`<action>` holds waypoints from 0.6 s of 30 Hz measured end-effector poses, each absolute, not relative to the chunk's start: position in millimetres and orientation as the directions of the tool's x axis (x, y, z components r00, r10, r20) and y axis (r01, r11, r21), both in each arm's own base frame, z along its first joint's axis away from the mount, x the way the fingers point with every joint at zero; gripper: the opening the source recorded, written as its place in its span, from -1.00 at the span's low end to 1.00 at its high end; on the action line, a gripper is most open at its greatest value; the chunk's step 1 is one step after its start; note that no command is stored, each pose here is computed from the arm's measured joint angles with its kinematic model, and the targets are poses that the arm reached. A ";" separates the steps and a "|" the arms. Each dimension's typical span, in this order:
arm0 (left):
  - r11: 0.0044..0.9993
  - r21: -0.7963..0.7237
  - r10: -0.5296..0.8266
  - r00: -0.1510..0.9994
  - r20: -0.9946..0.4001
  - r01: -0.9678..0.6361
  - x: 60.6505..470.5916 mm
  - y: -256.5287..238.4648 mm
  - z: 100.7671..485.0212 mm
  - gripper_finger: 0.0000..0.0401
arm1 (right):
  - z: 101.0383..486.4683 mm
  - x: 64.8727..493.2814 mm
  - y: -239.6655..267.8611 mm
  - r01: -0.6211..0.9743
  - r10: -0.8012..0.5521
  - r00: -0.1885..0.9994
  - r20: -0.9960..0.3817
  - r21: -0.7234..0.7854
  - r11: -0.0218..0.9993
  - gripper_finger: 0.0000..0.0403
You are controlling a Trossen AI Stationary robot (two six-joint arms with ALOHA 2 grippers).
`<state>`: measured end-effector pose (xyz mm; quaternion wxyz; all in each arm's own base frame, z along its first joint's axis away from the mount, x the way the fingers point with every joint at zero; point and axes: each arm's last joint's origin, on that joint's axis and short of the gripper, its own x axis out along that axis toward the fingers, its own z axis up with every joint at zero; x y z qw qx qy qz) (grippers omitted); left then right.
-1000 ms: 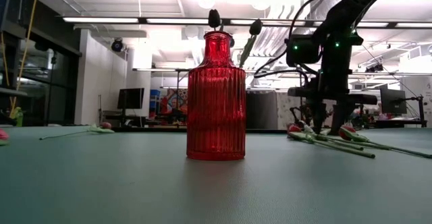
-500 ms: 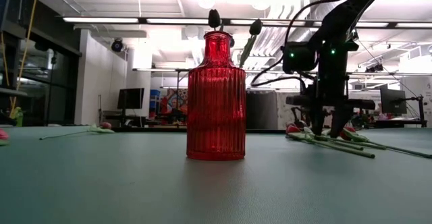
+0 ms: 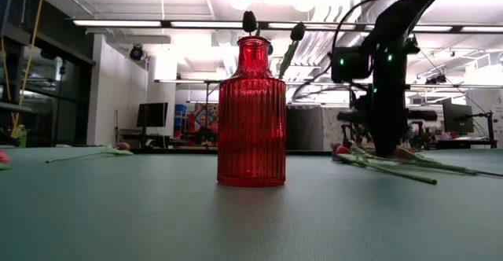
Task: Sort flowers into vase by color
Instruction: Put the black tulip into the green vase
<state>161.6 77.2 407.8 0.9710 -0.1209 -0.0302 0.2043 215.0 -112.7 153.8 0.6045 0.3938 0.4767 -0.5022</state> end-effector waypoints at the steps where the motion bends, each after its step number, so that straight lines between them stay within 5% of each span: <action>1: 0.886 -0.247 0.406 0.914 0.009 -0.392 161.6 77.3 407.8 0.42 | 163.3 216.4 -113.2 0.980 -0.257 0.072 -0.964 0.020 0.198 -0.98; 13: 0.883 -0.225 0.424 0.906 0.010 -0.411 161.3 77.8 407.9 0.42 | 261.0 194.1 -107.9 0.954 -0.569 0.298 -0.767 0.228 0.193 -1.00; 18: 0.882 -0.223 0.428 0.904 0.010 -0.415 161.3 77.9 407.9 0.42 | 309.2 196.0 -103.6 0.813 -0.674 0.578 -0.460 0.392 0.430 -1.00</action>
